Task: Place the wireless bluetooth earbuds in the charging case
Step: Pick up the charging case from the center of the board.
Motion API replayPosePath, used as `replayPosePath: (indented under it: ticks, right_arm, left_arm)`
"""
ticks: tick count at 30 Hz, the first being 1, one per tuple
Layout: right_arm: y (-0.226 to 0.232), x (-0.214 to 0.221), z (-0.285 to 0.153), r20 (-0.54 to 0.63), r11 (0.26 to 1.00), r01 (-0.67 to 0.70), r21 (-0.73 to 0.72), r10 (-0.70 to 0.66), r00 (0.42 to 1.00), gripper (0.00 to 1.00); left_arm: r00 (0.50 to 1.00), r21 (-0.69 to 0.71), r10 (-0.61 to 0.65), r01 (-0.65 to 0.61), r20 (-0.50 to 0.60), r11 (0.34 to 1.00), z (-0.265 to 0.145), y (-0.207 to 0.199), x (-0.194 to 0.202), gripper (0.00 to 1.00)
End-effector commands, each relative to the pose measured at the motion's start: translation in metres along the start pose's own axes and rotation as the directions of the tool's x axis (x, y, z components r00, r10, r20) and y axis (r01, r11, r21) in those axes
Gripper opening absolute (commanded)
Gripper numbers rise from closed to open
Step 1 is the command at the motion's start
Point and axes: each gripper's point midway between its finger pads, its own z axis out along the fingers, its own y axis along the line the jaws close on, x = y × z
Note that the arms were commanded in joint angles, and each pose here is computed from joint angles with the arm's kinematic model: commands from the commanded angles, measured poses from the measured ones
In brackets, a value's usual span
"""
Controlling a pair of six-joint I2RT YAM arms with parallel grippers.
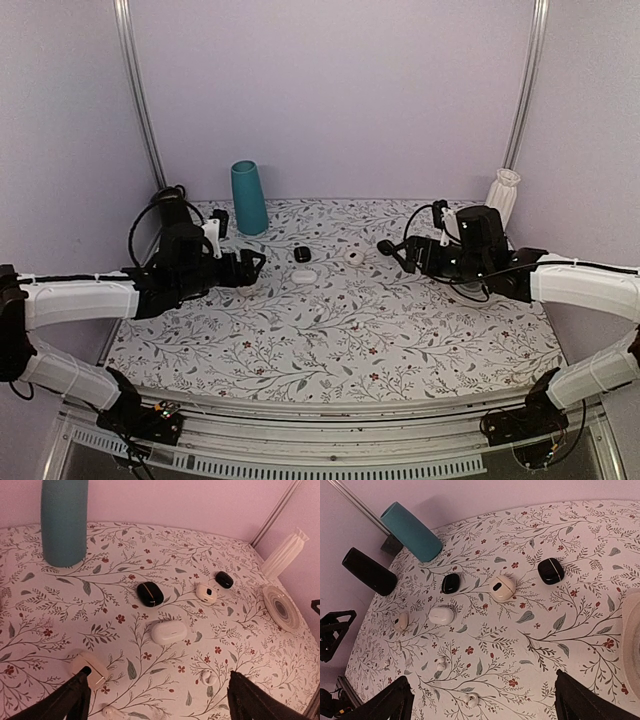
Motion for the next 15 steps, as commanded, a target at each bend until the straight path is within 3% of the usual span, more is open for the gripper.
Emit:
replayPosePath:
  ticks: [1,7,15]
  right_arm:
    - [0.011,-0.006,0.006,-0.002,0.999,0.014,-0.044,-0.015,1.0,0.99]
    - [0.014,-0.005,0.013,-0.015,0.998,0.022,-0.062,-0.023,1.0,0.99]
    - [0.018,-0.006,0.008,-0.005,0.996,0.039,-0.084,-0.039,0.999,0.99]
  left_arm:
    - [0.998,-0.061,-0.039,0.036,-0.053,0.998,0.012,0.012,0.009,0.96]
    - [0.987,-0.147,-0.081,0.06,-0.14,0.987,0.038,0.026,0.031,0.94]
    - [0.969,-0.33,-0.144,0.071,-0.202,0.941,0.065,0.079,0.057,0.9]
